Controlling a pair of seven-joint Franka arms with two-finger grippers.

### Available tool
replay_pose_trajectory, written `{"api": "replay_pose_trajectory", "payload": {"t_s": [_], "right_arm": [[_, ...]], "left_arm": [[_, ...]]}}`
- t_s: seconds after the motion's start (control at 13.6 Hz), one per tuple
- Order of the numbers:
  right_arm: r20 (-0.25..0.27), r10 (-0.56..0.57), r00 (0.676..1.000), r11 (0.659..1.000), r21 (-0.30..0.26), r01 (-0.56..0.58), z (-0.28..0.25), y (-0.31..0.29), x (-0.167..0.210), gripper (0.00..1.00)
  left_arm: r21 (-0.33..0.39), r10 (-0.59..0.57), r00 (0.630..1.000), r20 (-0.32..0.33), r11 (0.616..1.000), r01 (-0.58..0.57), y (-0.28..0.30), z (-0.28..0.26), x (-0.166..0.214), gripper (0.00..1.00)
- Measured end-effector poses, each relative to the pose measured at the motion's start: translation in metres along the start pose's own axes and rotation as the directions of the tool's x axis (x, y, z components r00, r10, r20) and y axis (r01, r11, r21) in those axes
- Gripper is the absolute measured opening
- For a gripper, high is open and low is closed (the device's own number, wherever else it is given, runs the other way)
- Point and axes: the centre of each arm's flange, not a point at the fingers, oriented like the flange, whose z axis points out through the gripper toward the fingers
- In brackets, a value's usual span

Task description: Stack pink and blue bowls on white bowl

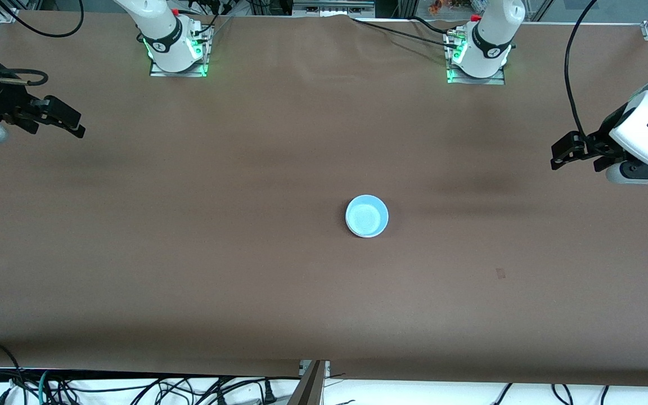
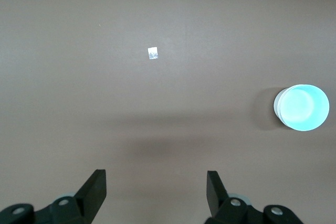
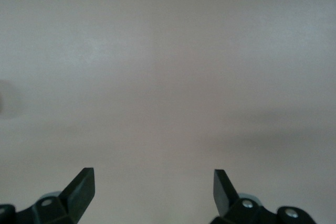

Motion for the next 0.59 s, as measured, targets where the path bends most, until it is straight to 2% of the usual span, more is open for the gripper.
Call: {"api": "replay_pose_trajectory", "payload": {"t_s": [0.59], "right_arm": [[-0.004,-0.041,0.999,0.999,0.0,0.041,-0.0009,0.0015,0.0034,1.0]], "left_arm": [[0.0,0.0,1.0,0.0,1.0,0.0,0.0,0.0001,0.0,0.85]]}}
